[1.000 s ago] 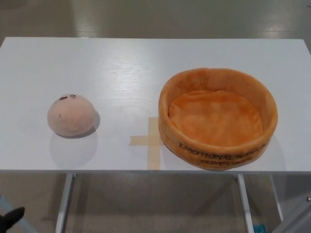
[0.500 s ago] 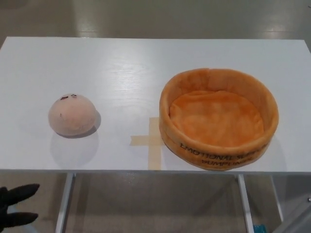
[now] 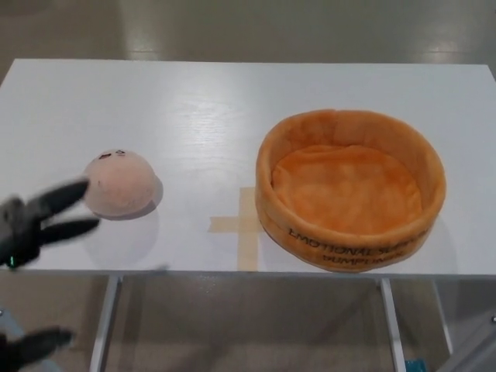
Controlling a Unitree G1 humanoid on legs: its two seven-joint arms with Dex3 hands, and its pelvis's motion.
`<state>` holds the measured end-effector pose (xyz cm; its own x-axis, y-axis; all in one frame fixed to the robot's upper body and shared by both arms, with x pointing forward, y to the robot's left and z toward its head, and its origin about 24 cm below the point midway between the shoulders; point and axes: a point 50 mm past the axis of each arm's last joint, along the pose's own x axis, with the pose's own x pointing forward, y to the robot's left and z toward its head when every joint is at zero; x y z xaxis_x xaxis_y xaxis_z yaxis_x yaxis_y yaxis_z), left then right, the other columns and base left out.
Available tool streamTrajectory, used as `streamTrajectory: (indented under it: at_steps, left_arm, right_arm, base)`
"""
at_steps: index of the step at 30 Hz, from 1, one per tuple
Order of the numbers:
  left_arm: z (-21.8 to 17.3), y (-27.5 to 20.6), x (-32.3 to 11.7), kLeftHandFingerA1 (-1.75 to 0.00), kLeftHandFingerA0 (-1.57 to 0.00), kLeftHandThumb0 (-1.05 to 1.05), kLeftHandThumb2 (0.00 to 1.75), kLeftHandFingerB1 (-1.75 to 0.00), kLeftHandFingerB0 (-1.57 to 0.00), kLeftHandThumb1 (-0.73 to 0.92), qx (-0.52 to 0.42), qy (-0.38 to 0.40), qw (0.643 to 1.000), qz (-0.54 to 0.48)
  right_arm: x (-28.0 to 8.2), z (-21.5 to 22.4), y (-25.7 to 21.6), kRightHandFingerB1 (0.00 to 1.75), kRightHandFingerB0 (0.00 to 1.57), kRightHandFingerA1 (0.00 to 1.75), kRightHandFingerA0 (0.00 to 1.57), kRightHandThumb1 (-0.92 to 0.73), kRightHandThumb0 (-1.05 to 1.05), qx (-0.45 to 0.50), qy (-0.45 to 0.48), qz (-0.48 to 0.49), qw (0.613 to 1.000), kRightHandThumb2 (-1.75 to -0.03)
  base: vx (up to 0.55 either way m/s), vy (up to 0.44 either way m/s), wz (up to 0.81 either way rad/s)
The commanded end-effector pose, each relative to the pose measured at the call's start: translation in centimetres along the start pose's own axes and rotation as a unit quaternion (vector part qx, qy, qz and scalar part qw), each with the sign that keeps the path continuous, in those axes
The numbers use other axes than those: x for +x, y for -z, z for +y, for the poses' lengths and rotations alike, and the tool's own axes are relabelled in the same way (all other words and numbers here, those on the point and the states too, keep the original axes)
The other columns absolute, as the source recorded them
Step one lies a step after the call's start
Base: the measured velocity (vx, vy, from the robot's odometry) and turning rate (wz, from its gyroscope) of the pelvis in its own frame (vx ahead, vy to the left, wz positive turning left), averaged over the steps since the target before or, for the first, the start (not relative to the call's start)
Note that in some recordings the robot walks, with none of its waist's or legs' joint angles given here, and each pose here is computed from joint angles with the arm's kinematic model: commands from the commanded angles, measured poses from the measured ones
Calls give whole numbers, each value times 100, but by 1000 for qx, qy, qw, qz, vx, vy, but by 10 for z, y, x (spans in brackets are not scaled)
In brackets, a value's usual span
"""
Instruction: Use the left hand to pick up the pink round toy on the left and place it inside the orange plate on the desk.
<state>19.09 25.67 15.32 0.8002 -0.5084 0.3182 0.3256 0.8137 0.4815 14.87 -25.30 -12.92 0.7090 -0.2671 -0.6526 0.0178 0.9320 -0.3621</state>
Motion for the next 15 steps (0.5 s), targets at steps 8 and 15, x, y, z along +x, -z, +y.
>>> streamTrajectory:
  at_steps: [8,15]
  left_arm:
    - [40,27,82,-42,-29,-23,61,-32,-17,51,123,-92,987,56]
    - [49,48,117,-39,-31,-20,55,-28,-20,51,149,-96,981,82]
  right_arm:
    - [1,-2,-3,44,61,59,74,-57,-34,-6,4,-7,1000,-58]
    - [3,-3,-7,44,62,65,78,-58,-36,-13,6,-14,1000,-57]
  base:
    - [0,0,0]
    - [0,0,0]
